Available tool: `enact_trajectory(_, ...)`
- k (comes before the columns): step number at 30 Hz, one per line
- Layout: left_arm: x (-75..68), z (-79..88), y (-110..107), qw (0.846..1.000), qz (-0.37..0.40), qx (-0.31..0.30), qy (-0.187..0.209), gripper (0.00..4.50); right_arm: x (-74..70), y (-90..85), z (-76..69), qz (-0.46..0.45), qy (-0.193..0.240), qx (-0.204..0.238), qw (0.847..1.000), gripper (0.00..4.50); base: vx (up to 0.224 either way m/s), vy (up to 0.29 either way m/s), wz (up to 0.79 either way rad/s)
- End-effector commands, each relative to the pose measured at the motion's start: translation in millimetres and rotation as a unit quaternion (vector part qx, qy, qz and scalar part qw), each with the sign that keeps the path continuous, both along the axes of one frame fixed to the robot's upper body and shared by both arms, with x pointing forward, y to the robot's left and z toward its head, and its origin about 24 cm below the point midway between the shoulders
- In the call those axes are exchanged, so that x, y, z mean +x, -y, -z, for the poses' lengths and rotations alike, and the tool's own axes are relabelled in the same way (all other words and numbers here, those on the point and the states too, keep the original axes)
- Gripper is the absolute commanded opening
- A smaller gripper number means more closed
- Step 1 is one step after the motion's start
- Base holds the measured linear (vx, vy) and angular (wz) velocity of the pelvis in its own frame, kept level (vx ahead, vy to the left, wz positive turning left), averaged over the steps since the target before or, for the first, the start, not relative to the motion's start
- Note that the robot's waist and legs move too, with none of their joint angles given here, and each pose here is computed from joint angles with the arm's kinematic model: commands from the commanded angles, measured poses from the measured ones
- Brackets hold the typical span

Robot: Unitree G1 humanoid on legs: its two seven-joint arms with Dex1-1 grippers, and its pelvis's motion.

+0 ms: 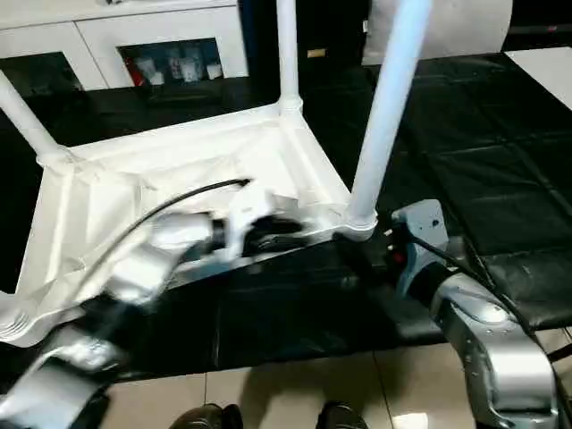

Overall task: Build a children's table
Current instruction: Rotate leg to tighten, then rotate table base

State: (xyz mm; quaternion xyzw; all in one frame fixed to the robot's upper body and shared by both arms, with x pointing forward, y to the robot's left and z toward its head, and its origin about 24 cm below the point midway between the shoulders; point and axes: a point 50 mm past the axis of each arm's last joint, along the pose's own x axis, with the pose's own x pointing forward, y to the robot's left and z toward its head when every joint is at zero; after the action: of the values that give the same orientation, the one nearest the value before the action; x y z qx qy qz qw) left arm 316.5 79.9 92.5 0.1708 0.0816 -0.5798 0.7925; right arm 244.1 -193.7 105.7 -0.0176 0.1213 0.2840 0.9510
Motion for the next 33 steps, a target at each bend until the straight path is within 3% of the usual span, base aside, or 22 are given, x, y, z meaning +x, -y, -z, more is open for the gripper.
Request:
enact_trajectory(1, -3.2, -3.0, -14.1, 1.0, -0.009, 0.028, 0.01, 1.77, -1.0, -10.5, -1.8, -0.032, 0.0, 0.005, 0.999, 4.5, 0.0, 0.0, 0.0)
enact_trajectory(4, -11.3, -3.2, -37.2, 0.998, -0.024, 0.053, 0.004, 1.9, 8.1, -19.5, -1.2, -0.043, 0.006, 0.003, 0.999, 4.5, 0.0, 0.0, 0.0)
enact_trajectory(5, -20.2, -5.7, -49.9, 0.997, -0.027, 0.068, -0.004, 2.1, 18.0, -27.7, -0.4, -0.05, 0.009, 0.001, 0.999, 4.5, 0.0, 0.0, 0.0)
enact_trajectory(7, -24.3, -7.2, -53.8, 0.997, -0.029, 0.075, -0.007, 2.21, 22.4, -31.3, -0.3, -0.053, 0.011, -0.001, 0.999, 4.5, 0.0, 0.0, 0.0)
enact_trajectory(11, -31.9, -8.2, -67.8, 0.993, -0.053, 0.109, 0.001, 2.66, 47.7, -49.9, -0.3, -0.055, 0.02, -0.012, 0.998, 4.5, 0.0, 0.0, 0.0)
enact_trajectory(18, -35.3, 0.7, -83.1, 0.982, -0.115, 0.149, 0.017, 2.75, 86.7, -73.4, 0.9, 0.005, 0.042, -0.023, 0.999, 4.5, 0.0, 0.0, 0.0)
enact_trajectory(19, -35.5, 0.8, -83.1, 0.982, -0.115, 0.149, 0.016, 2.75, 87.2, -73.7, 1.1, 0.006, 0.043, -0.023, 0.999, 4.5, 0.0, 0.0, 0.0)
enact_trajectory(21, -39.8, 7.6, -83.5, 0.98, -0.116, 0.162, 0.009, 2.75, 101.7, -71.5, 4.0, 0.075, 0.032, -0.005, 0.997, 4.5, 0.0, 0.0, 0.0)
enact_trajectory(31, -36.9, 13.8, -89.7, 0.971, -0.147, 0.183, 0.034, 2.75, 116.5, -58.4, 10.0, 0.172, 0.015, 0.031, 0.985, 4.5, 0.0, 0.0, 0.0)
enact_trajectory(33, -33.2, 17.3, -94.4, 0.966, -0.159, 0.197, 0.05, 2.75, 121.8, -42.2, 11.3, 0.215, 0.015, 0.034, 0.976, 4.5, 0.0, 0.0, 0.0)
